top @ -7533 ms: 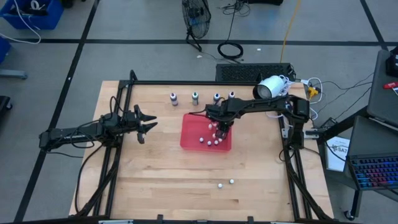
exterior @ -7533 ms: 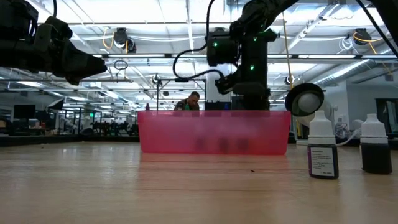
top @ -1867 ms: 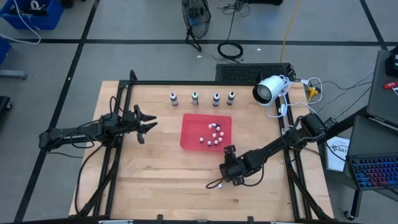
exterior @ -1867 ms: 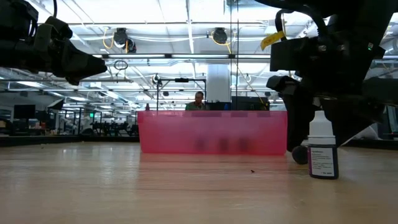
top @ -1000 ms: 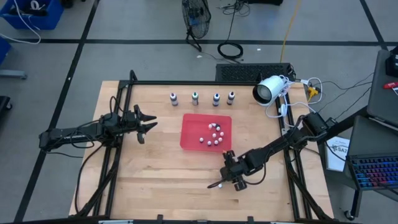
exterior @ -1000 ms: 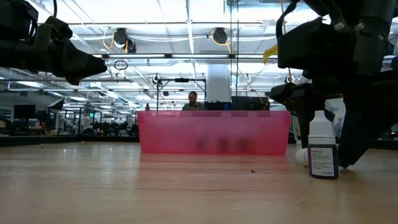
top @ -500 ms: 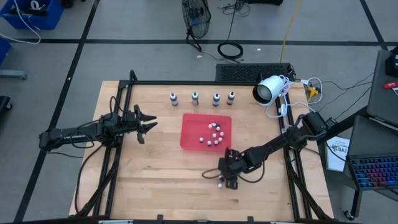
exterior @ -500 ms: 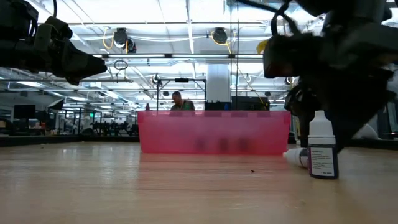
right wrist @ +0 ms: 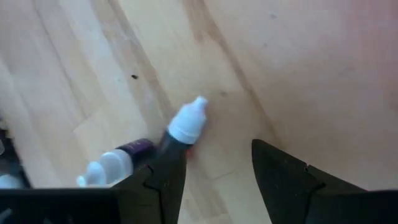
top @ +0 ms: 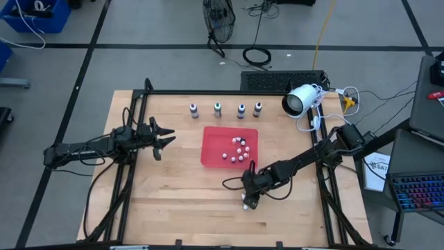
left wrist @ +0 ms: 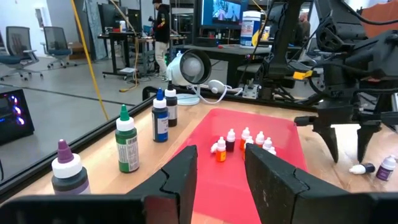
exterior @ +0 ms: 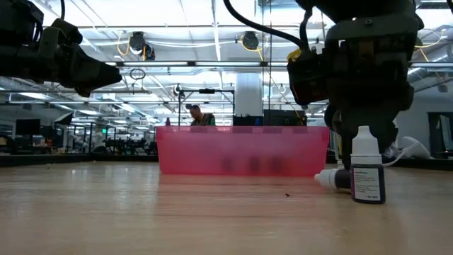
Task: Pick & Place food coloring
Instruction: Put the small red food coloring bottle into the red bin
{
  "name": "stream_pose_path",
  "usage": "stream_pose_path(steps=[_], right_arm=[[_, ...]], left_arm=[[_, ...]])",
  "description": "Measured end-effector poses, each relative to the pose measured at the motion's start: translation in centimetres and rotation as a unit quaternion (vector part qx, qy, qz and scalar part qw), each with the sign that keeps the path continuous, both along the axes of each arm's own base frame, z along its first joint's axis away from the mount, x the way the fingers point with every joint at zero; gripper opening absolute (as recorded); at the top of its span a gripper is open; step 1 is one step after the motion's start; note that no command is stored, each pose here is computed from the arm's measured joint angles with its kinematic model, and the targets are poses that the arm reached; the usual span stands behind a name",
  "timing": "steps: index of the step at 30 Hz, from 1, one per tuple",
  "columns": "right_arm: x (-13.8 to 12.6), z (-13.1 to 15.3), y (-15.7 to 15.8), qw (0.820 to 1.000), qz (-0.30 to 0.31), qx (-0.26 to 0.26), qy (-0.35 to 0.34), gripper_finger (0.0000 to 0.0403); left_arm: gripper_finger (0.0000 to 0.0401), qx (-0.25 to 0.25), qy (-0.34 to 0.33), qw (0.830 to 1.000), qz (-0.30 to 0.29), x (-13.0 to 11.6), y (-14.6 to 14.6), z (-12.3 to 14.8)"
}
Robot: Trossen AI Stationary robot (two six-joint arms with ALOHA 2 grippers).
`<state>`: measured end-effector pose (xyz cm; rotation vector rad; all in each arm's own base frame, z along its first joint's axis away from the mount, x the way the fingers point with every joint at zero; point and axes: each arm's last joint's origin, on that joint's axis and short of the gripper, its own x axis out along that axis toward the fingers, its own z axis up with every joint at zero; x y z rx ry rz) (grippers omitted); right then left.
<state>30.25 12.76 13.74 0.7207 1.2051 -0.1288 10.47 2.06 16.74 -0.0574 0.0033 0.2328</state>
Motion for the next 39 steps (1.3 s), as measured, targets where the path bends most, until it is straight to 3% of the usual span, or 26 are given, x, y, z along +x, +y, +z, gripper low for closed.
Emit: stream_pose_path(steps=[12, 21, 28, 34, 39], right_arm=[[1.0, 0.8, 0.6, 0.998, -0.004, 0.05, -0.039, 0.0171], [0.4, 0.4, 0.2, 1.0, -0.005, 0.004, -0.014, 0.0171], [0.6, 0.5, 0.3, 0.999, 0.008, 0.003, -0.033, 0.0171], [1.0, 1.3, 0.2, 0.995, 0.067, -0.016, -0.076, 0.0166], [1.4, 3.1, 1.2, 0.981, 0.16, -0.079, -0.081, 0.0135]], left_arm=[[0.0136, 0.0, 0.0, 1.0, 0.0, 0.0, 0.0, 0.0], [0.0136, 0.0, 0.0, 1.0, 0.0, 0.0, 0.0, 0.0], [0.0136, 0.0, 0.0, 1.0, 0.0, 0.0, 0.0, 0.0], [0.0136, 0.0, 0.0, 1.0, 0.0, 0.0, 0.0, 0.0], [0.0136, 0.0, 0.0, 1.0, 0.0, 0.0, 0.0, 0.0]])
